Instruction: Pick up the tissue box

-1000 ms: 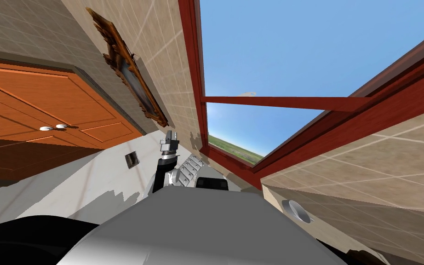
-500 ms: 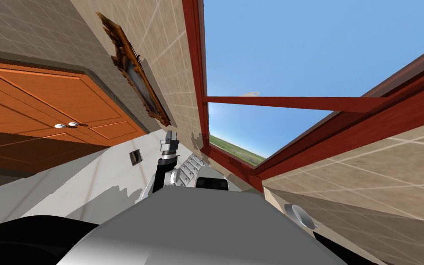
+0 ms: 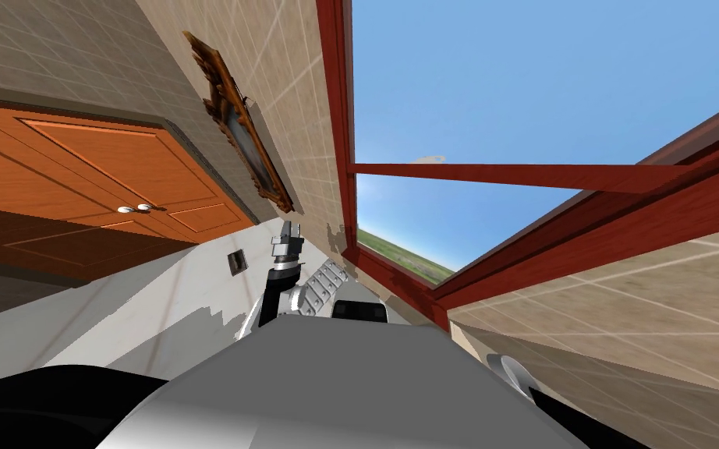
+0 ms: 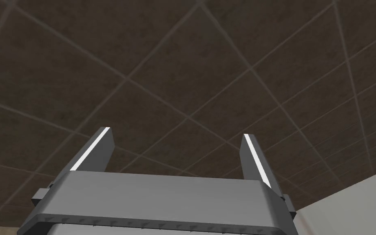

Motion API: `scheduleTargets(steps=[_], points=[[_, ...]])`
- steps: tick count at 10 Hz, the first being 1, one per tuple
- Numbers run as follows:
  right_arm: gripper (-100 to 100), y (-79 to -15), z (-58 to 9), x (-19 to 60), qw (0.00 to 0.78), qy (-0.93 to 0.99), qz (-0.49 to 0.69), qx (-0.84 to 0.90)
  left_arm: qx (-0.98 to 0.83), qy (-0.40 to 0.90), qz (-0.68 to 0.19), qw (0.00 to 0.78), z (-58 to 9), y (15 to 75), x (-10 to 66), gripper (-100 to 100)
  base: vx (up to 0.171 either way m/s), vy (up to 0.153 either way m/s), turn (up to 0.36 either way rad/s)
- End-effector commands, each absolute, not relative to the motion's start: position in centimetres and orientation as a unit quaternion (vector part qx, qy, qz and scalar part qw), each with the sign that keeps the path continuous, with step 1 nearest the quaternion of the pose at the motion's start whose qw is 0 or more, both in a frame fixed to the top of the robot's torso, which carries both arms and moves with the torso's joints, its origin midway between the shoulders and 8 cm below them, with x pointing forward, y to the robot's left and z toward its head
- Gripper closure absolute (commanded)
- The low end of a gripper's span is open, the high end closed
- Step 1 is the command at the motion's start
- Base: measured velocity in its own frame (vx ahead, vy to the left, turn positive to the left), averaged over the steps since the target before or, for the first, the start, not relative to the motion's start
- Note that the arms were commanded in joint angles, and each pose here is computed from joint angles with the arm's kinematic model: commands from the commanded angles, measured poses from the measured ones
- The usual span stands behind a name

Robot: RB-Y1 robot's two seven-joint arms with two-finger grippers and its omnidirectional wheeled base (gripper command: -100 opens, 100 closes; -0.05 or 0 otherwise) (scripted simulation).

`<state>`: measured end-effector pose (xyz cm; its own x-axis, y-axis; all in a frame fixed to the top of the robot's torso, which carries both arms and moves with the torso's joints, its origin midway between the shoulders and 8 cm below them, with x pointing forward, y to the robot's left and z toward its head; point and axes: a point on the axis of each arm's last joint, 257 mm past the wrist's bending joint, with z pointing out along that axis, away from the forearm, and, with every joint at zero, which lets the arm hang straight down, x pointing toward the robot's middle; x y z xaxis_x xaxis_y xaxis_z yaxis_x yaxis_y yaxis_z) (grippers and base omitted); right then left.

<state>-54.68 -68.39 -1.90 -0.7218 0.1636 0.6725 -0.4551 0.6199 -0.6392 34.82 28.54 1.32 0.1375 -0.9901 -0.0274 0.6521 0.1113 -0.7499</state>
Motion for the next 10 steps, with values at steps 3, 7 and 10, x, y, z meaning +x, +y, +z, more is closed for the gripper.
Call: scheduleTargets(steps=[3,7,10], points=[[-100,-68.3,-9.3,-53.0,0.320,-0.850,0.400,0.126,-0.302,0.280,-0.594,0.691,1.3,28.5,34.8,0,-0.002,-0.009,0.050],[-100,-66.9,-17.5,-50.6,0.267,-0.874,0.372,0.159,-0.302,0.280,-0.594,0.691,1.3,28.5,34.8,0,-0.006,-0.011,0.064],[-100,-66.0,-19.9,-49.7,0.254,-0.883,0.349,0.185,-0.302,0.280,-0.594,0.691,1.3,28.5,34.8,0,-0.007,-0.010,0.031]])
